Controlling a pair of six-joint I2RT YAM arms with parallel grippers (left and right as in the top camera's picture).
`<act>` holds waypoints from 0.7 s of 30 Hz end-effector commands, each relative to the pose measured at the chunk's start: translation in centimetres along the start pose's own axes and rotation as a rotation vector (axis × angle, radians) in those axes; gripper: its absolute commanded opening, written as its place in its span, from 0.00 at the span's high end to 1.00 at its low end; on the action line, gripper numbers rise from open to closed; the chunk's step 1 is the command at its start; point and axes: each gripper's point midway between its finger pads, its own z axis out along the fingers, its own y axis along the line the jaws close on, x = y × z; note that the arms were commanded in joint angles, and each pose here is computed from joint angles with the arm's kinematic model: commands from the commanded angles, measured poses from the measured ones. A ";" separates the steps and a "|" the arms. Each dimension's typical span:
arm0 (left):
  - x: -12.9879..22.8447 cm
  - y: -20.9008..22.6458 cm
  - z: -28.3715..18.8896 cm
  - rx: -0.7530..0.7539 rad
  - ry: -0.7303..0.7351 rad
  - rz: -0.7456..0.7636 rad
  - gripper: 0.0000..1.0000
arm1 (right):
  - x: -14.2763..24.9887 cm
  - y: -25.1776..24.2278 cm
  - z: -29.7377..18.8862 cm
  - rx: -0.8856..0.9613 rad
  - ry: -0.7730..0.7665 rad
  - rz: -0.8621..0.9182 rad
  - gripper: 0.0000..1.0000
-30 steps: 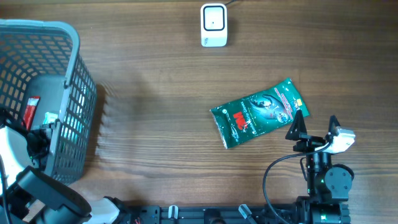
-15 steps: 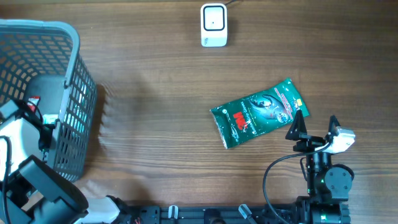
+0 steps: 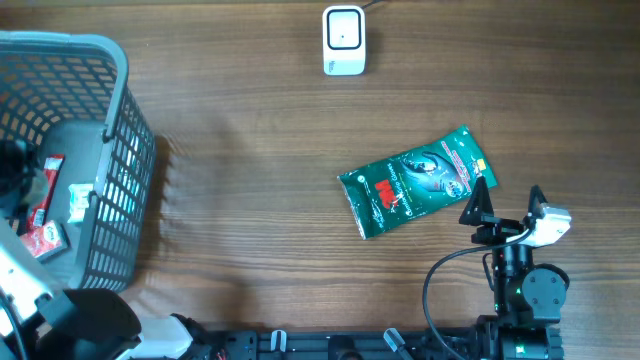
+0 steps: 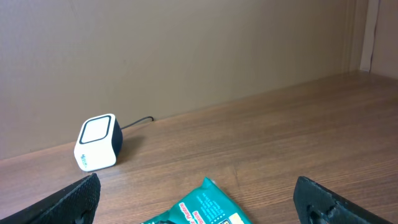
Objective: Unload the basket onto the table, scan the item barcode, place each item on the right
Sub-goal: 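Grasp the green-lid jar, lift it out, and set it on the table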
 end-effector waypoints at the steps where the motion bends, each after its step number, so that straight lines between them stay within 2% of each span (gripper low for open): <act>1: 1.4 -2.9 -6.5 0.173 -0.073 0.100 0.65 | -0.1 0.3 0.0 -0.015 -0.006 -0.016 0.00; 3: 3.3 -4.1 -9.5 0.255 -0.106 0.167 0.63 | -0.1 0.3 0.0 -0.015 -0.006 -0.016 0.00; 7: 8.3 -5.9 -12.6 0.376 -0.099 0.321 0.62 | -0.1 0.3 0.0 -0.015 -0.006 -0.016 0.00; 10: 13.4 -7.4 -13.5 0.427 -0.042 0.487 0.65 | -0.1 0.3 0.0 -0.015 -0.006 -0.016 0.00; 12: 18.0 -8.5 -13.8 0.453 0.020 0.636 0.65 | -0.1 0.3 0.0 -0.015 -0.006 -0.016 0.00; 16: 24.4 -9.3 -13.2 0.440 0.103 0.841 0.65 | -0.1 0.3 0.0 -0.015 -0.006 -0.016 0.00; 18: 28.9 -9.0 -11.5 0.379 0.160 0.983 0.65 | -0.1 0.3 0.0 -0.015 -0.006 -0.016 0.00; 21: 32.4 -9.0 -8.7 0.294 0.164 1.098 0.64 | -0.1 0.3 0.0 -0.017 -0.006 -0.016 0.00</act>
